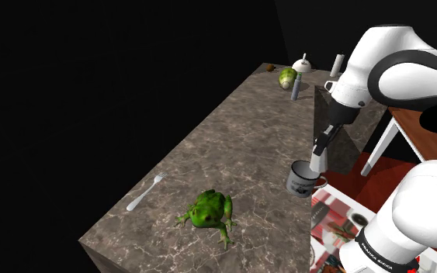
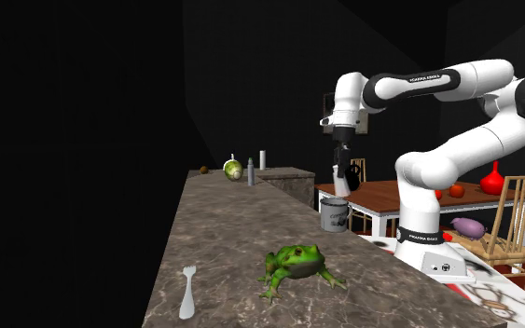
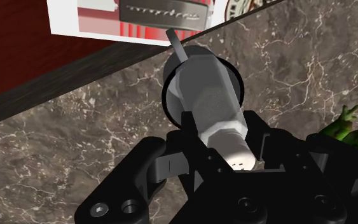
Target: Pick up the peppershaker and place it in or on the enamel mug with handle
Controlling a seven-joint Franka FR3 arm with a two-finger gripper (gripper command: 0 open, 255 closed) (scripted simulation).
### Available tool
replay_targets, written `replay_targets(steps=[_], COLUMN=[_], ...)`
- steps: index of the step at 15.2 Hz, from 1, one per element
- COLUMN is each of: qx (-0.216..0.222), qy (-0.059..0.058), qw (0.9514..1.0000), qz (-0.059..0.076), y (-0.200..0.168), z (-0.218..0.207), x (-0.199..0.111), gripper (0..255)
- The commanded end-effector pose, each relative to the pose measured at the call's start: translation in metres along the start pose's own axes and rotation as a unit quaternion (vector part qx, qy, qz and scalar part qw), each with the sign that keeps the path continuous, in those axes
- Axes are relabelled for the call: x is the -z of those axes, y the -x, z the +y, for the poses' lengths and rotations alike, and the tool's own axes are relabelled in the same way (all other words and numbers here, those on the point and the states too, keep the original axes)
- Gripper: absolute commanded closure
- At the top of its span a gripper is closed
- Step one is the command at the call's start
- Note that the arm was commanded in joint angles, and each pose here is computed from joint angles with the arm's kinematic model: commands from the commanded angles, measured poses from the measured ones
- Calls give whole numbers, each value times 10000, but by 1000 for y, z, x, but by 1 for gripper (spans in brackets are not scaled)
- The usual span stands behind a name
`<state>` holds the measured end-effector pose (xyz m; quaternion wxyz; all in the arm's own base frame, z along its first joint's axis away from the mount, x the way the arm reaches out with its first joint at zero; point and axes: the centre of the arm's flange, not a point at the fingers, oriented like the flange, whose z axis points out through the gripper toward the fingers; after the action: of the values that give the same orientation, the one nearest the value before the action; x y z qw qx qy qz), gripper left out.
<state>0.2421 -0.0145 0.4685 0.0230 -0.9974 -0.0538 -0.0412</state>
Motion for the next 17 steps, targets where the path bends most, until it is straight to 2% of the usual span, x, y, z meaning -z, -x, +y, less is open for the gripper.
replay_targets(steps=[1,3,11,12,17], qx=[0,0,0,0,0], qy=[0,0,0,0,0], qw=[10000,10000,10000,10000,10000], qz=[3,3,3,3,3], y=[0,1,1,0,1], z=[1,1,1,0,1], x=[-11,-19,-19,-19,-19], gripper=[255,255,255,0,0])
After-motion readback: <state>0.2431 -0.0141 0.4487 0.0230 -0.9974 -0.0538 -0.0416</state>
